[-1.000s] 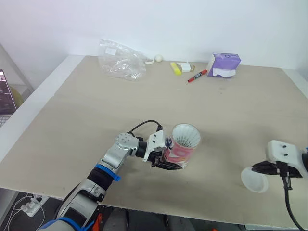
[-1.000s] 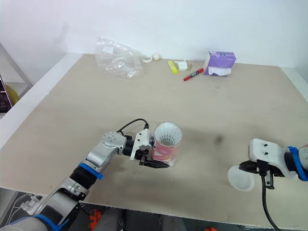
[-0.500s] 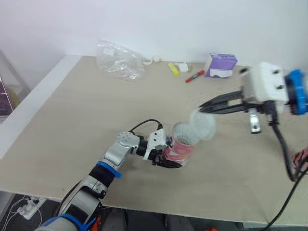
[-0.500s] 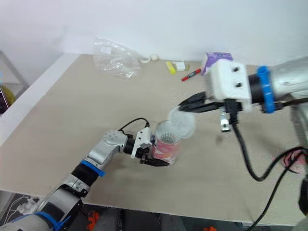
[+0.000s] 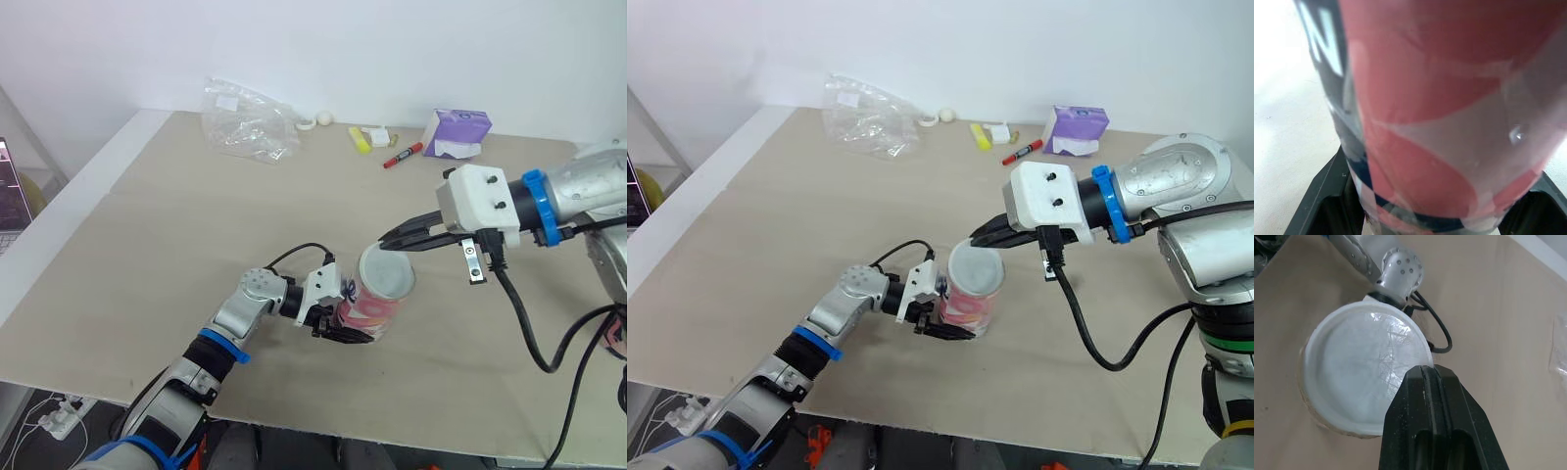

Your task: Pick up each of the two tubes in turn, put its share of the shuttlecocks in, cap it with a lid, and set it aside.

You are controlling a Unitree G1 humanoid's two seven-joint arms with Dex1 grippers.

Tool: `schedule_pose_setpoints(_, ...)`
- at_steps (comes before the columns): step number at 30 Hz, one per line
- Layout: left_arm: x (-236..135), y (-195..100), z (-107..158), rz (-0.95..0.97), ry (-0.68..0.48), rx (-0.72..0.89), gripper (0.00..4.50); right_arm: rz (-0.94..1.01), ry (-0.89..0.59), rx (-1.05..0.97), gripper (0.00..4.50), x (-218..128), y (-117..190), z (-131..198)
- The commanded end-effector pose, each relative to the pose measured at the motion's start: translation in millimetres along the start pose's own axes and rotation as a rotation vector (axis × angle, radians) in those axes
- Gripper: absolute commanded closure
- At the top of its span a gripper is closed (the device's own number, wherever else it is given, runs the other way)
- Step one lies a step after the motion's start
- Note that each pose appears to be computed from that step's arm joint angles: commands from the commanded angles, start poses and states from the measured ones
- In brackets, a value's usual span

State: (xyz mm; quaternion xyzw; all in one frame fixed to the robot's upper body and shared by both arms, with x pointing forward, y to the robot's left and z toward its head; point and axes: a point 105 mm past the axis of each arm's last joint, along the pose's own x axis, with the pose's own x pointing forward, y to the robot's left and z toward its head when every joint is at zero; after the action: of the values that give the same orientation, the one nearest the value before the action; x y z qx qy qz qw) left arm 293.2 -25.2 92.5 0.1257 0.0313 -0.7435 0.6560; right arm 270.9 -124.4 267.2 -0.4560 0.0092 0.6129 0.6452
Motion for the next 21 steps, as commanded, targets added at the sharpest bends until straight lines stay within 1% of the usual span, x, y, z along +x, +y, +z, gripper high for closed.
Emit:
schedule_pose_setpoints(1,-7.7,1.2,-24.1,0.051,0.078,-0.062,1.6,-0.018,-0.002,-0.04,4.44,-6.6,-2.4,5.7)
schedule_pose_setpoints(11,-8.5,2.8,-24.8,0.056,0.082,-0.063,1.6,-0.058,0.007,-0.092,4.44,-21.5,-18.6,19.9)
schedule_pose_setpoints(17,-8.3,3.0,-24.9,0.058,0.081,-0.064,1.6,-0.043,-0.001,-0.079,4.44,-19.0,-16.5,22.5)
schedule_pose_setpoints(21,-8.5,3.1,-25.3,0.06,0.083,-0.064,1.6,-0.022,0.013,-0.057,4.44,-13.8,-10.7,15.3)
